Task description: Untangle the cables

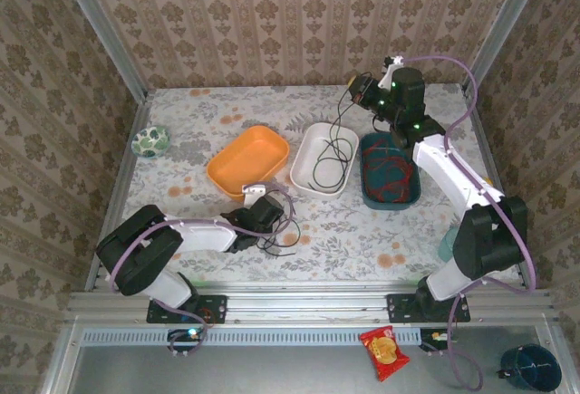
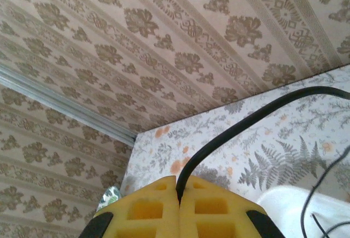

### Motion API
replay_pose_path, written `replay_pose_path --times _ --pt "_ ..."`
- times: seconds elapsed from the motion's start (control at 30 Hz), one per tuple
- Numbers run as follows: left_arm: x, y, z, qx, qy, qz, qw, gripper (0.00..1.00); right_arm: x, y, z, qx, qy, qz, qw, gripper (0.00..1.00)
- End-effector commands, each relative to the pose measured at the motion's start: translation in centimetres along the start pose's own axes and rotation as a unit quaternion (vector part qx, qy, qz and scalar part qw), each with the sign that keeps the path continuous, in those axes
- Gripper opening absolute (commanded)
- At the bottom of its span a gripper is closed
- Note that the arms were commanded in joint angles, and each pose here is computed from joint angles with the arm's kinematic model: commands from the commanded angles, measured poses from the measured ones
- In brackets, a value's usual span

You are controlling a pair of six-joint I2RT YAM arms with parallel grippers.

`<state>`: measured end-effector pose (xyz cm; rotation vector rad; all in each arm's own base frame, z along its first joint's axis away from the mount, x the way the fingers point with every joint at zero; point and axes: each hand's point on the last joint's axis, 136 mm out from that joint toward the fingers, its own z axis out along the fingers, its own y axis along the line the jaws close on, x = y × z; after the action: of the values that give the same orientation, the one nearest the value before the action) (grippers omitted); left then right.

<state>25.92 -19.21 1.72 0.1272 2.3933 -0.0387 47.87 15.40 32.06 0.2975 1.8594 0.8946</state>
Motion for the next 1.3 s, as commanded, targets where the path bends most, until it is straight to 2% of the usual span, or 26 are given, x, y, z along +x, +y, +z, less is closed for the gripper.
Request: replay_pose_path --times 0.0,0.17,0.3,0.47,0.57,0.67,0.97,1.17,1.27 --pt "4.4 1.6 0.2 -0.023 0.082 0.044 0.995 0.00 3.8 -0.8 -0.4 0.015 0.046 -0.008 0.999 0.00" --pt "3.5 1.2 0.0 -0.018 0.072 0.042 0.996 0.00 10.6 -1.5 -0.1 0.025 0.153 -0.011 0.988 0.00" --pt "2.8 1.0 -0.3 -0.013 0.063 0.038 0.997 0.00 15.9 -3.6 -0.3 0.074 0.235 -0.020 0.969 0.00" --pt "1.7 0.9 -1.0 -0.006 0.044 0.031 0.999 0.00 20.1 -7.1 -0.6 0.141 0.298 -0.013 0.944 0.00" --pt "1.1 0.8 -1.4 -0.003 0.036 0.030 0.999 0.00 22.2 -8.3 -0.1 0.153 0.339 0.000 0.928 0.00" --pt "0.7 0.8 -1.6 -0.003 0.033 0.033 0.999 0.00 23.4 -8.9 0.7 0.159 0.358 0.011 0.920 0.00" --pt "-0.7 0.1 -2.6 0.019 0.014 0.029 0.999 0.00 24.3 -11.6 2.7 0.219 0.367 0.001 0.904 0.00" --pt "-2.5 -0.1 -3.8 0.037 -0.017 0.018 0.999 0.00 24.8 -12.2 3.5 0.252 0.371 -0.034 0.893 0.03" --pt "-3.2 0.0 -4.4 0.039 -0.029 0.014 0.999 0.00 24.9 -12.7 2.8 0.284 0.381 -0.054 0.878 0.07"
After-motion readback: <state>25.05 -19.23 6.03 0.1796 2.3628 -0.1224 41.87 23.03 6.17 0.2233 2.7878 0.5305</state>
